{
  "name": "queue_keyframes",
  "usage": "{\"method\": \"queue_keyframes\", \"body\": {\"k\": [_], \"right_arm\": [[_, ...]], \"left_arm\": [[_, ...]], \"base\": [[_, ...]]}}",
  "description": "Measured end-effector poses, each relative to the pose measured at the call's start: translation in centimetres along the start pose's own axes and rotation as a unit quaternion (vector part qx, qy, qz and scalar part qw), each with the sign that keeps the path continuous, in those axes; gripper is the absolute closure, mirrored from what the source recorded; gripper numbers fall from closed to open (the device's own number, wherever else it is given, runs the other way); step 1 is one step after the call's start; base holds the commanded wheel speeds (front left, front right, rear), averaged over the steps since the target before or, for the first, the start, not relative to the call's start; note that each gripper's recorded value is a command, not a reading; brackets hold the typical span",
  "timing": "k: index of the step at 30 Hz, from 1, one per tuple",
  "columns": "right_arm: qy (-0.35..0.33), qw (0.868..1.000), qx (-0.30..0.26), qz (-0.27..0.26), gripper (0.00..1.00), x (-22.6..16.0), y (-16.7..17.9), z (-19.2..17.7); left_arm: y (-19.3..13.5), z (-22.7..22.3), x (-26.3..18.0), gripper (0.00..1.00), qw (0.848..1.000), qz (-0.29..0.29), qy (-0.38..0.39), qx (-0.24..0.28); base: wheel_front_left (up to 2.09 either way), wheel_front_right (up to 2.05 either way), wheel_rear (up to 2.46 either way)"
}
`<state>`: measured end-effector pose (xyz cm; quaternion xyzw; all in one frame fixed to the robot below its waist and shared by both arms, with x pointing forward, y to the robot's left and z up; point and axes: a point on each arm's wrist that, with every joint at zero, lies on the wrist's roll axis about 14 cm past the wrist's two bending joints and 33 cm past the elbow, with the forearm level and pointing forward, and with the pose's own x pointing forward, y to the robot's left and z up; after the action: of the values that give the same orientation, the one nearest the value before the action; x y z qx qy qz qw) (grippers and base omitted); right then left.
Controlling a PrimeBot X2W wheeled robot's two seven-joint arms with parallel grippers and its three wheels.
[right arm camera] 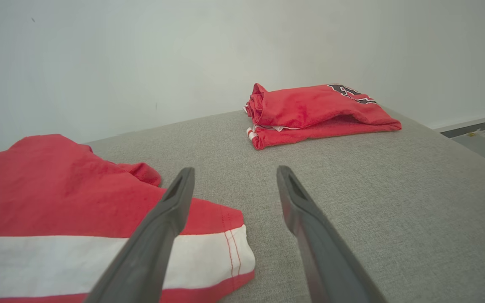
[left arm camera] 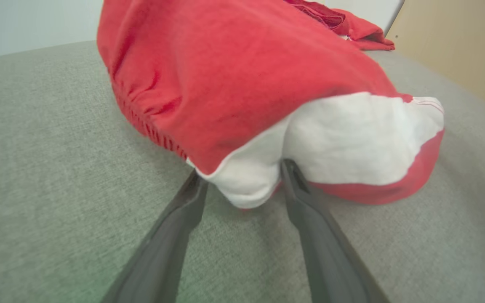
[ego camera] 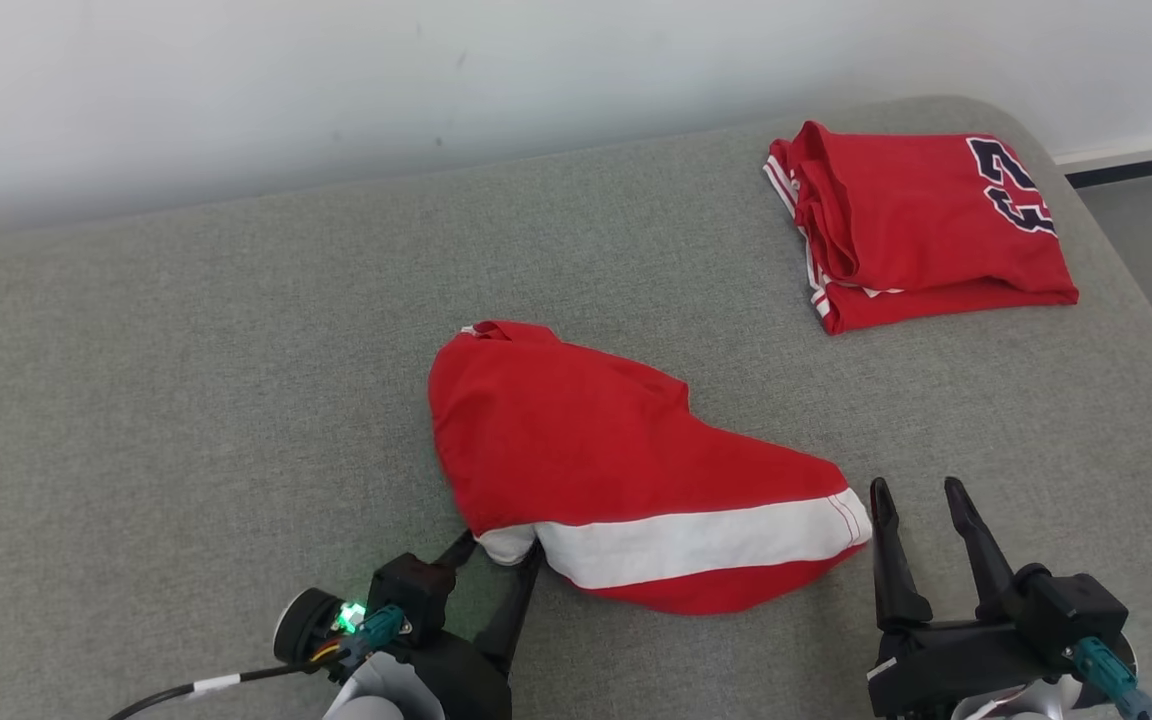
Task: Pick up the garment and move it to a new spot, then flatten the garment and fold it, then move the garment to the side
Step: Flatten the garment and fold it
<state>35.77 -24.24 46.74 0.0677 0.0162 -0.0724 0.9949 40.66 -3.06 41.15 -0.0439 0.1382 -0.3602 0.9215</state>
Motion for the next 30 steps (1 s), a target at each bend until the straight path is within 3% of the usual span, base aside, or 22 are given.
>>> {"method": "queue_keyframes", "body": {"k": [1, 2, 15, 21, 30], "right_arm": [[-0.003, 1.000, -0.001, -0.001, 0.00, 0.0, -0.1, 0.2], [-0.005, 1.000, -0.002, -0.001, 0.00, 0.0, -0.1, 0.3], [-0.006, 0.999, 0.001, 0.035, 0.00, 0.2, 2.3, 0.2], [-0.004, 0.998, 0.003, 0.057, 0.00, 0.7, 3.8, 0.0], [0.008, 0.997, 0.006, 0.075, 0.00, 1.0, 5.0, -0.8]], "left_arm": [[0.0, 0.3, 0.1, 0.81, 1.000, 0.000, -0.005, -0.001], [-0.1, 0.7, 0.1, 1.00, 1.000, 0.000, -0.010, -0.002], [4.6, 5.4, -4.5, 1.00, 0.992, 0.080, -0.094, 0.029], [6.0, 4.6, -8.5, 1.00, 0.987, 0.124, -0.097, 0.035], [1.9, -2.0, -11.4, 1.00, 0.992, 0.120, -0.029, -0.024]], "base": [[0.00, 0.00, 0.00], [0.00, 0.00, 0.00], [0.00, 0.00, 0.00], [0.00, 0.00, 0.00], [0.00, 0.00, 0.00]]}}
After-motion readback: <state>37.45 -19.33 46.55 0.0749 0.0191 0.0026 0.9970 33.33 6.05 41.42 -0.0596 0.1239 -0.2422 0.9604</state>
